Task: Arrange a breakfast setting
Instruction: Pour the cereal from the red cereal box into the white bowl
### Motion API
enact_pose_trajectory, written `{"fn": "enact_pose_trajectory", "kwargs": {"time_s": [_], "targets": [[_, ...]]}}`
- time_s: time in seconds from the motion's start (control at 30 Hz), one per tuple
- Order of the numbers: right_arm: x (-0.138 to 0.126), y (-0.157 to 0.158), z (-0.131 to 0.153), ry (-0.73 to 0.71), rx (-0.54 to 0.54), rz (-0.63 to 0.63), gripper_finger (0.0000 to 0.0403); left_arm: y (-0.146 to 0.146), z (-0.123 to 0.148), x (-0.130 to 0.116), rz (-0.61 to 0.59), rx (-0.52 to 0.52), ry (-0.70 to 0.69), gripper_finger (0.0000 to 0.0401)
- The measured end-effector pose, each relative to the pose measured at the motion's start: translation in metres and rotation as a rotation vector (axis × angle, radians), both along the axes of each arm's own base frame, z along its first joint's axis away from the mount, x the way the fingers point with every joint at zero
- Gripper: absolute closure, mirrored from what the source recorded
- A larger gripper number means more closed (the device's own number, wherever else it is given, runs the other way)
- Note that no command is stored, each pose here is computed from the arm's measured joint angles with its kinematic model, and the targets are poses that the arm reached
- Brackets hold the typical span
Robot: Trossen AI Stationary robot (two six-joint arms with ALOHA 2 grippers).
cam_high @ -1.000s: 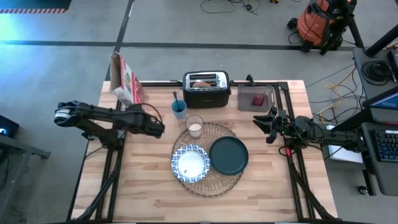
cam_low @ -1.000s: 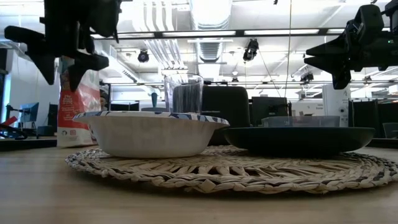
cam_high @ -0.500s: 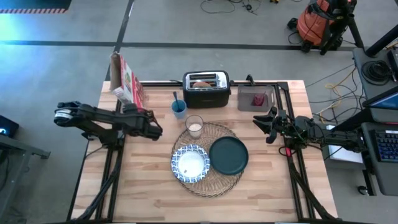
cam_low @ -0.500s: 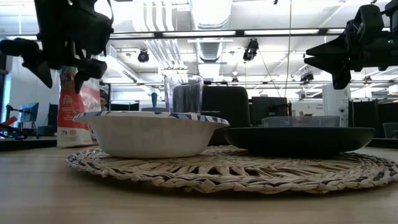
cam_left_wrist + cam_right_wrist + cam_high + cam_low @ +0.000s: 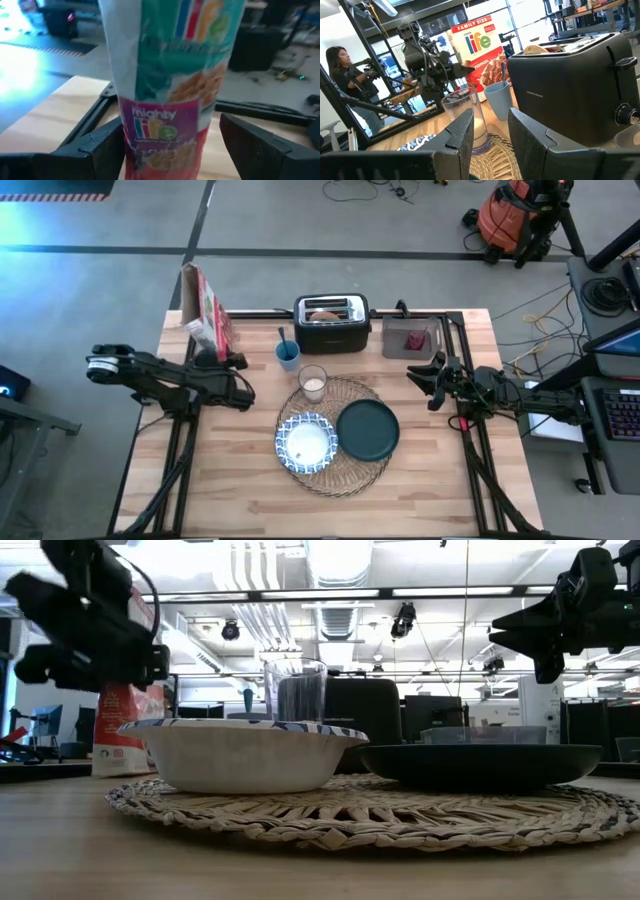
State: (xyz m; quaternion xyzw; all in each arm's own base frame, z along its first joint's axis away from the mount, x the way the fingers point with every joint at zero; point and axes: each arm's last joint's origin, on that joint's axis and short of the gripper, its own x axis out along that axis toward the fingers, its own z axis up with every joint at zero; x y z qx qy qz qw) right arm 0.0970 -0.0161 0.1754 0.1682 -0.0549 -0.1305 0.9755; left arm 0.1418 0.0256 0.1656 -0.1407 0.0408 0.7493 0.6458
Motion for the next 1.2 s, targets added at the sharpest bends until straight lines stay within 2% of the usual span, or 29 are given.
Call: {"fn": "enact_pose_trajectory", "kwargs": {"time_s": [0.2,0.33,0.47,0.67,0.73,1.0,1.2], "targets": [[0.000,0.000,0.000,0.000,0.000,0.000,0.0291,0.000,-0.011,-0.005,-0.040,0.037,0.038,0.0135],[0.000,0.000,0.000,0.000,0.000,0.000,0.0291,0.002,-0.013,-0.007,-0.028,0.036,0.056,0.0175],[0.000,0.000,0.000,0.000,0.000,0.000,0.0291,0.005,-0.014,-0.009,-0.011,0.035,0.060,0.0240],[0.000,0.000,0.000,0.000,0.000,0.000,0.0291,0.005,-0.013,-0.007,-0.004,0.030,0.050,0.0367],[0.000,0.000,0.000,0.000,0.000,0.000,0.0291,0.005,-0.013,-0.007,-0.004,0.030,0.050,0.0390],[0.000,0.000,0.000,0.000,0.000,0.000,0.0291,0.005,-0.008,-0.003,-0.008,0.039,0.042,0.0398],[0.000,0.000,0.000,0.000,0.000,0.000,0.0291,0.006,0.019,0.012,-0.037,0.051,0.119,0.0401]]}}
